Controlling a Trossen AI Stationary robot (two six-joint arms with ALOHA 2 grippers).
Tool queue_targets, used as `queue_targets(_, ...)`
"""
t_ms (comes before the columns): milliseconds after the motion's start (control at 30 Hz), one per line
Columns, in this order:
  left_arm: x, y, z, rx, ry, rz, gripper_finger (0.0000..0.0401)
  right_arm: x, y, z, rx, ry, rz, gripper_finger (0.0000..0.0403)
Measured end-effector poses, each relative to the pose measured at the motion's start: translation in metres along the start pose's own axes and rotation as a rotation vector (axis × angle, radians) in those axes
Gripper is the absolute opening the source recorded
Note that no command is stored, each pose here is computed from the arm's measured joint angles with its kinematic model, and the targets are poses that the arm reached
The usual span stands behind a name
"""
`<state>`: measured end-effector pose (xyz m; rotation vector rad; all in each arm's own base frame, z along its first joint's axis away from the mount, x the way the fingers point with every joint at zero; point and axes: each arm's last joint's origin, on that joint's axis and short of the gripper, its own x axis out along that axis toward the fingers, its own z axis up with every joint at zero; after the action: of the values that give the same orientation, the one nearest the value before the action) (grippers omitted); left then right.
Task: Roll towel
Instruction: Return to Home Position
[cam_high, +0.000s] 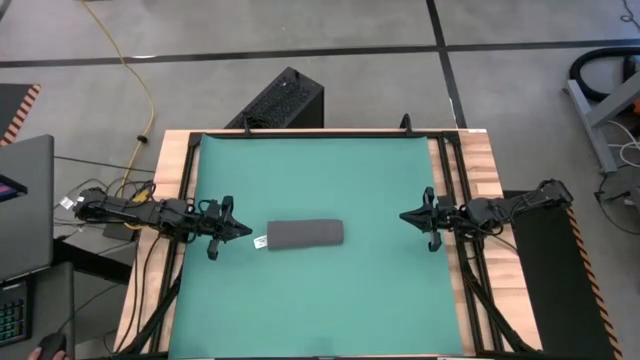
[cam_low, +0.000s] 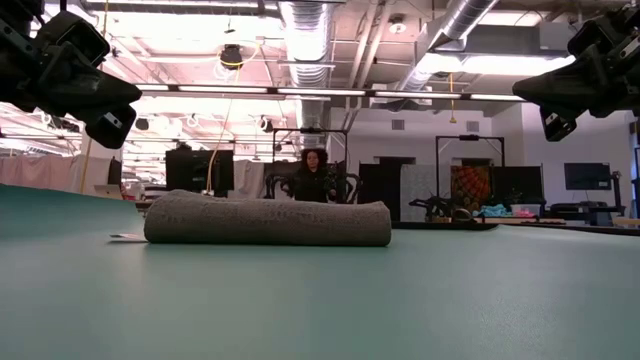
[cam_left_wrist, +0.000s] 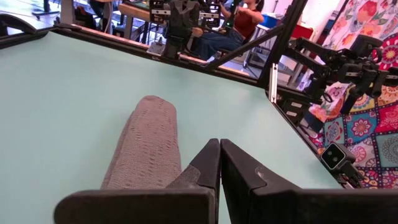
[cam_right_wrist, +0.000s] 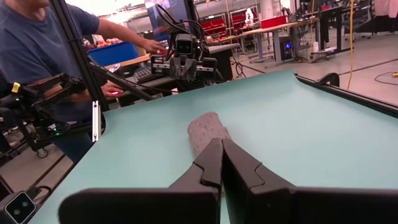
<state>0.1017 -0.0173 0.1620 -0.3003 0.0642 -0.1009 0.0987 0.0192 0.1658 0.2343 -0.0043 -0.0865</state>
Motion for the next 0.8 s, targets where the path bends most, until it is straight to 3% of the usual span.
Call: queue_targets(800,0.0000,0.0000,0.0000,0.000,0.000,0.000,0.0000,0.0000,0.0000,-0.0001,0.000,0.000,0.000,0.0027)
